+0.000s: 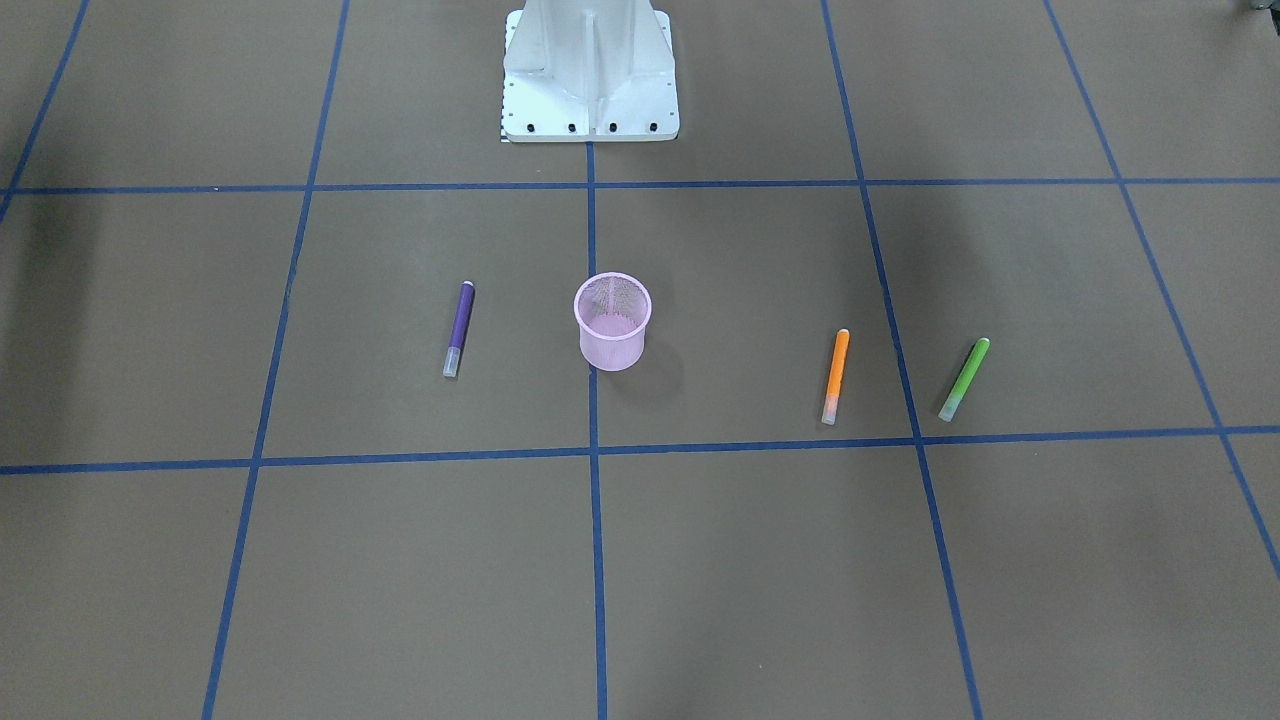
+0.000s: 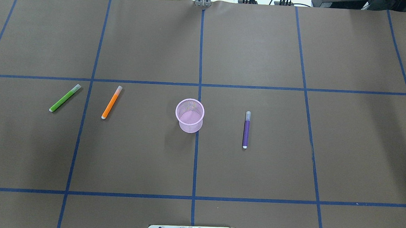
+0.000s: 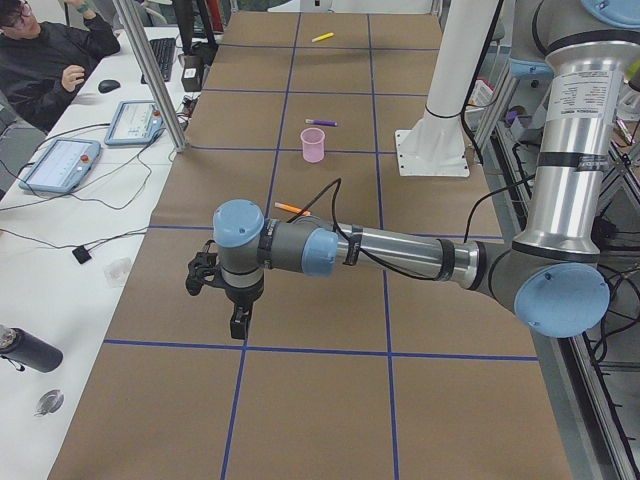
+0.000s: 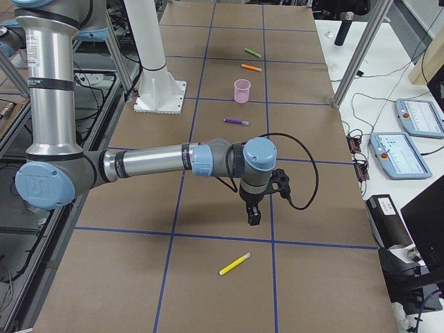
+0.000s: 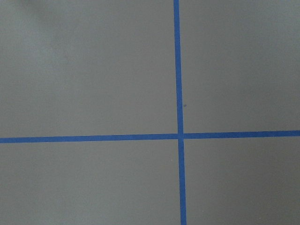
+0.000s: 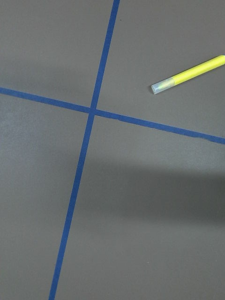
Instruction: Collect pens into pen holder
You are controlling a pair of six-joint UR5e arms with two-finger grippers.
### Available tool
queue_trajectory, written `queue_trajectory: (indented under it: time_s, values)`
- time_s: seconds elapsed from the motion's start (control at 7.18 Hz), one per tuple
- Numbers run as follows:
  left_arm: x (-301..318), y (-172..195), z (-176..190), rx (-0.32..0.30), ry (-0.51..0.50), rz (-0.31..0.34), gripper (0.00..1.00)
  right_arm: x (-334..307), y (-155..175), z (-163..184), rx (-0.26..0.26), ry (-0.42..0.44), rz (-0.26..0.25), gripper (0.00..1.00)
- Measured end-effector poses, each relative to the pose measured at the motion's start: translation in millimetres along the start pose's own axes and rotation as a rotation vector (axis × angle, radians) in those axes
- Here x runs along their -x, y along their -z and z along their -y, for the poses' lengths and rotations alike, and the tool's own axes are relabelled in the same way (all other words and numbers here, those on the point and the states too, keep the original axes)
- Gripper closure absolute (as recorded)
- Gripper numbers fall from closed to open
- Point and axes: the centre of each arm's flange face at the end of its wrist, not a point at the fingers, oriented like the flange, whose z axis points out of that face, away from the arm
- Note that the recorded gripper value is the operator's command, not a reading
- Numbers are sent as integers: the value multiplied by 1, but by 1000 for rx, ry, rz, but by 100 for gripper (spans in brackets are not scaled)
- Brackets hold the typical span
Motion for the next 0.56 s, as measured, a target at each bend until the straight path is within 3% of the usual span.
queue_trajectory:
  time_s: [0.56]
  values:
    - [-68, 24, 20, -62, -136, -19, 0, -1, -2, -2, 5, -3, -2, 0]
